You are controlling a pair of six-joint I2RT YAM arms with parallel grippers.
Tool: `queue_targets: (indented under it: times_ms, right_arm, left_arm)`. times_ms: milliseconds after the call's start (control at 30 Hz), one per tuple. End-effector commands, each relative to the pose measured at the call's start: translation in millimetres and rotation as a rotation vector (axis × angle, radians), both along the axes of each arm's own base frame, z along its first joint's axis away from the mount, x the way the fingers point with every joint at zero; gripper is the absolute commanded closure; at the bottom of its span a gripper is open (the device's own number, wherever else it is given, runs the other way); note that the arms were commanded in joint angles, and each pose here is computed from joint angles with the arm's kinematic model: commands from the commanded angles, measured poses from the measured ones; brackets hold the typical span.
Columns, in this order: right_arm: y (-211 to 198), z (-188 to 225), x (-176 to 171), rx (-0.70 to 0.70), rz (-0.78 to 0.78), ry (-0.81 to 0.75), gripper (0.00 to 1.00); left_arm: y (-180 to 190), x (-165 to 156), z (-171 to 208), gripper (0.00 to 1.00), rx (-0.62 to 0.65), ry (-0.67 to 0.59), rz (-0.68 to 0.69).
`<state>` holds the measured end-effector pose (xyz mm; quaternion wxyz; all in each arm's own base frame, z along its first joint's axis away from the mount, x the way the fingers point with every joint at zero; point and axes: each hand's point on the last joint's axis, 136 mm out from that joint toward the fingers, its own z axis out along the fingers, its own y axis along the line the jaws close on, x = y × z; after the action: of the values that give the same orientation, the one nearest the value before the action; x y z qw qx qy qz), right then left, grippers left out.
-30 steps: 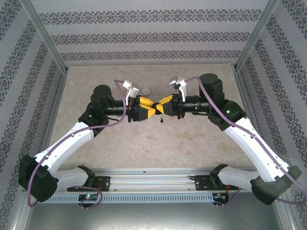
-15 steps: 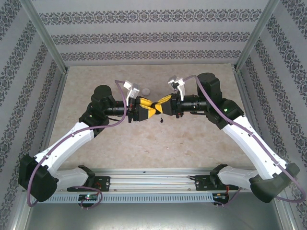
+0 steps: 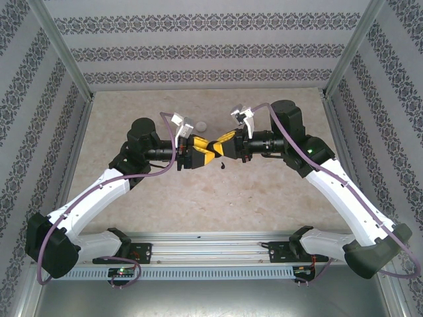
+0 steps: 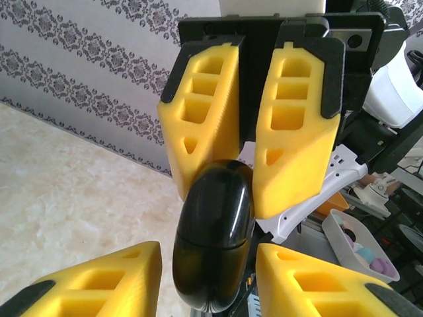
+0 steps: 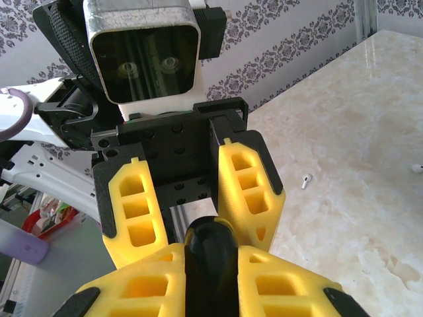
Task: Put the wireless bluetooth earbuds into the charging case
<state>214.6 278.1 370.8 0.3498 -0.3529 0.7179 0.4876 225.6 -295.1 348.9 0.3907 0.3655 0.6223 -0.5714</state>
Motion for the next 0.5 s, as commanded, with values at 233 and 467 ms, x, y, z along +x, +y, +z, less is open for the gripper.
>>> queue_targets:
  times_ms: [233, 467]
  right_arm:
    - [3.0, 4.9, 0.9, 0.021, 0.022, 0.005, 0.93]
    - [-3.7, -8.7, 20.1, 0.05, -0.007, 0.152, 0.9]
  left_arm:
    - [-1.2, -9.1, 5.4, 0.93, -0.005, -0.065, -0.022]
    - [5.4, -12.2, 3.9, 1.0, -0.017, -0.17, 0.014]
